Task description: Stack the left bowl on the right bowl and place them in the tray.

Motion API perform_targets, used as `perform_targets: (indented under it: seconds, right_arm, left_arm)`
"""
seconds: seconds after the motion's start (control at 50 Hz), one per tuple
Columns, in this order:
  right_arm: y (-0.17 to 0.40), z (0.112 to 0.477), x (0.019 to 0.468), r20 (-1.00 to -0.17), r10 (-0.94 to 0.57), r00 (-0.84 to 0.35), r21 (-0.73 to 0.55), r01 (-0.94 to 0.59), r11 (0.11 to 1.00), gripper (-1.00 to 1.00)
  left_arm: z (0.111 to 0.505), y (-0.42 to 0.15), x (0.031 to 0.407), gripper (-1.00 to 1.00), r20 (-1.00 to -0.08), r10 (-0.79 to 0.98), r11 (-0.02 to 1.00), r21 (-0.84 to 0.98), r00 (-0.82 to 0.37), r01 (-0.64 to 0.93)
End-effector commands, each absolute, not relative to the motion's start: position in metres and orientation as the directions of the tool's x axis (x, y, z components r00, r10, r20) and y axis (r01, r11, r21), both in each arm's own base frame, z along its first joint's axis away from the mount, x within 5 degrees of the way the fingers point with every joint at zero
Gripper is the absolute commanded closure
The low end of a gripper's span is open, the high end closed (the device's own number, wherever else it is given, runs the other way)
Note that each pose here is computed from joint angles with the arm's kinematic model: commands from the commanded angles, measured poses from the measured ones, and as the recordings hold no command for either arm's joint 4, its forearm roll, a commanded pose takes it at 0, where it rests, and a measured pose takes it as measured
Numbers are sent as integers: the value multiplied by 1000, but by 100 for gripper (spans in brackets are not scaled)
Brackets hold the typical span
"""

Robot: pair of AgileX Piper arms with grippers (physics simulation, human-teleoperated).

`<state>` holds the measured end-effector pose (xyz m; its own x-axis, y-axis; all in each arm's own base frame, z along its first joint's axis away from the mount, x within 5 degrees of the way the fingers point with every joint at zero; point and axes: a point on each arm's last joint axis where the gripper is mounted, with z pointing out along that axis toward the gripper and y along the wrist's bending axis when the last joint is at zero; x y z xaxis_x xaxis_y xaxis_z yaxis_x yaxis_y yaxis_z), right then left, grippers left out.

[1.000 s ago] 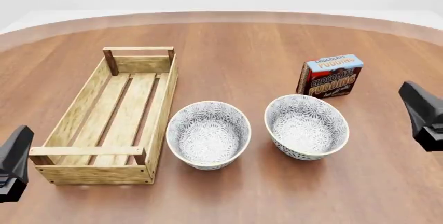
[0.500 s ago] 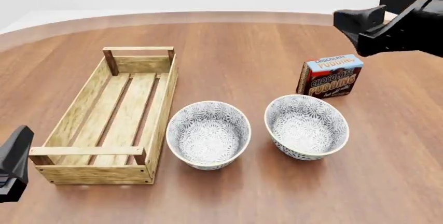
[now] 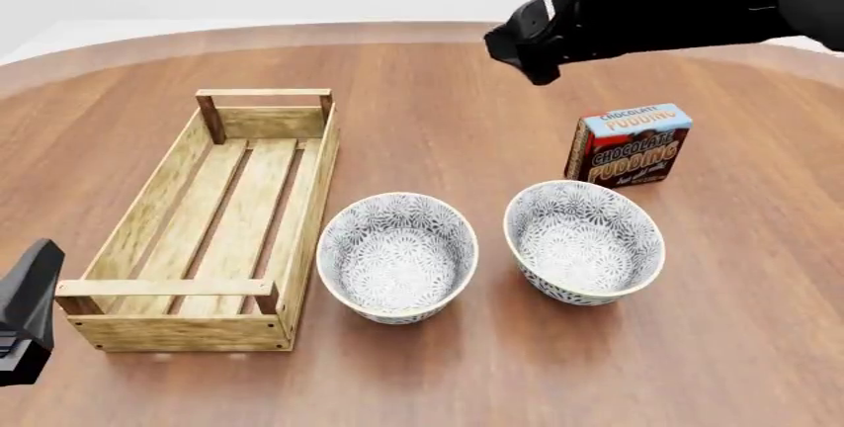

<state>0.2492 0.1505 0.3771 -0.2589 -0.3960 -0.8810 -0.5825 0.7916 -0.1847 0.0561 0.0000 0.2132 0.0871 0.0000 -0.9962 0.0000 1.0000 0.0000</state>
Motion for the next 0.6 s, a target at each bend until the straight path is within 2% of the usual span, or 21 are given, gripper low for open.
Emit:
perform_targets:
  seconds: [0.02, 0.36, 0.6]
  right_arm:
    - [196, 356, 269, -827, -443, -346, -130, -650, 749, -100]
    - [238, 306, 285, -723, -527, -446, -87, -698, 710, -100]
    - [242, 286, 300, -676, -551, -489, -83, -693, 716, -100]
  left_arm:
    - [213, 0, 56, -100, -996, 0, 1000, 0, 87, 0]
    - [213, 0, 56, -100, -996, 0, 1000, 0, 87, 0]
    - [213, 0, 56, -100, -996, 0, 1000, 0, 87, 0]
